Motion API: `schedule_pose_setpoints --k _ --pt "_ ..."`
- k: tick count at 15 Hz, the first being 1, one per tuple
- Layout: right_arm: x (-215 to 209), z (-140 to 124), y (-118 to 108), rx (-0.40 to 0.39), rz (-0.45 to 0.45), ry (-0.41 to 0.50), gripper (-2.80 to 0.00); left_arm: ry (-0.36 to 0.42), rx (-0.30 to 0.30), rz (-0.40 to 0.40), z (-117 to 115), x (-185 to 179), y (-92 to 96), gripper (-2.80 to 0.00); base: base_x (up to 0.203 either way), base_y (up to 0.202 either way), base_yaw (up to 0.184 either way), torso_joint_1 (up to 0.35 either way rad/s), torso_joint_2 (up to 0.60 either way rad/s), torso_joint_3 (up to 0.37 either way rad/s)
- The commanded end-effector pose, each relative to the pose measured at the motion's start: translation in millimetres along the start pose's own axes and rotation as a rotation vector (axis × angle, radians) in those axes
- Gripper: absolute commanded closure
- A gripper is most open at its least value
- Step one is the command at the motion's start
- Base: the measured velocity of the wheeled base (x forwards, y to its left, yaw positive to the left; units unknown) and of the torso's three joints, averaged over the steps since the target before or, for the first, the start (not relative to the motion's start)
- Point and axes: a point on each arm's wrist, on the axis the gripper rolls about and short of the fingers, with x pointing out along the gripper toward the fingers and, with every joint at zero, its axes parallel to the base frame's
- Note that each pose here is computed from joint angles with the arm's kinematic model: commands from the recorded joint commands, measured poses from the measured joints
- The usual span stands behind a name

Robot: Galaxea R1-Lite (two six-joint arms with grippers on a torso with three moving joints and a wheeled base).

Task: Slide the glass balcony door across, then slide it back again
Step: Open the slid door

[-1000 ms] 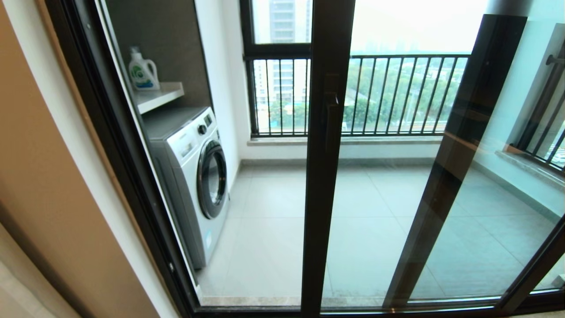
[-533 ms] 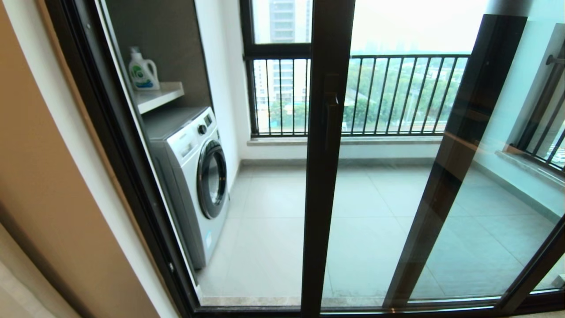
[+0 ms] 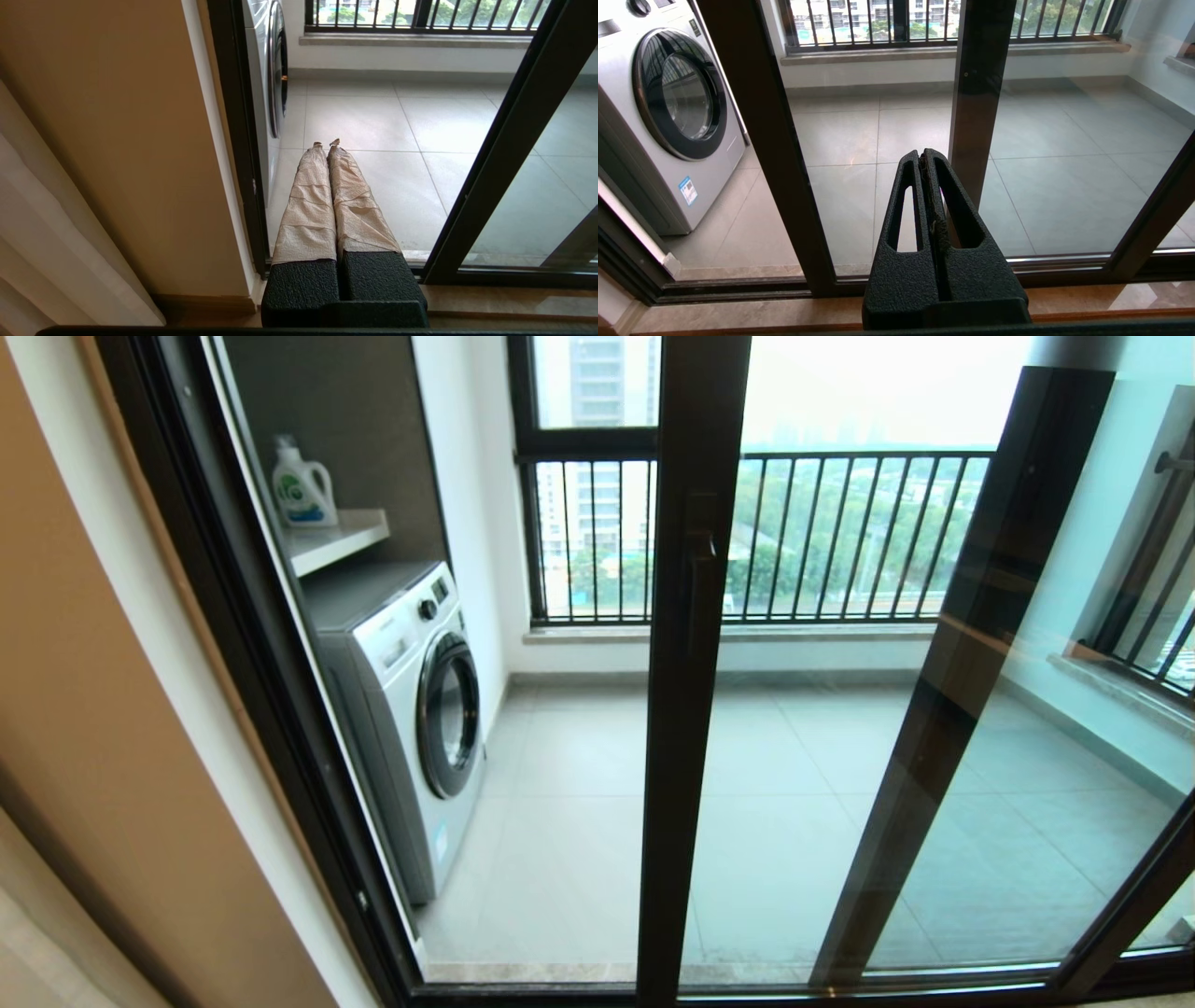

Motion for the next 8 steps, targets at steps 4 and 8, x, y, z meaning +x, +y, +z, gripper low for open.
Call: schedule_pose_setpoints --k 4,8 --pt "-6.4 64.3 -0.1 0.025 0.028 -0.109 0.0 0.004 0.001 0.0 -0.3 0.3 0.0 0.0 0.0 0.0 0.0 0.0 0.0 0.0" --pt "35.6 147.6 1.5 0.021 0.151 -0.037 0.0 0.003 0.0 0.0 0.0 0.2 0.0 0.0 0.0 0.0 0.0 0.0 0.0 0.0"
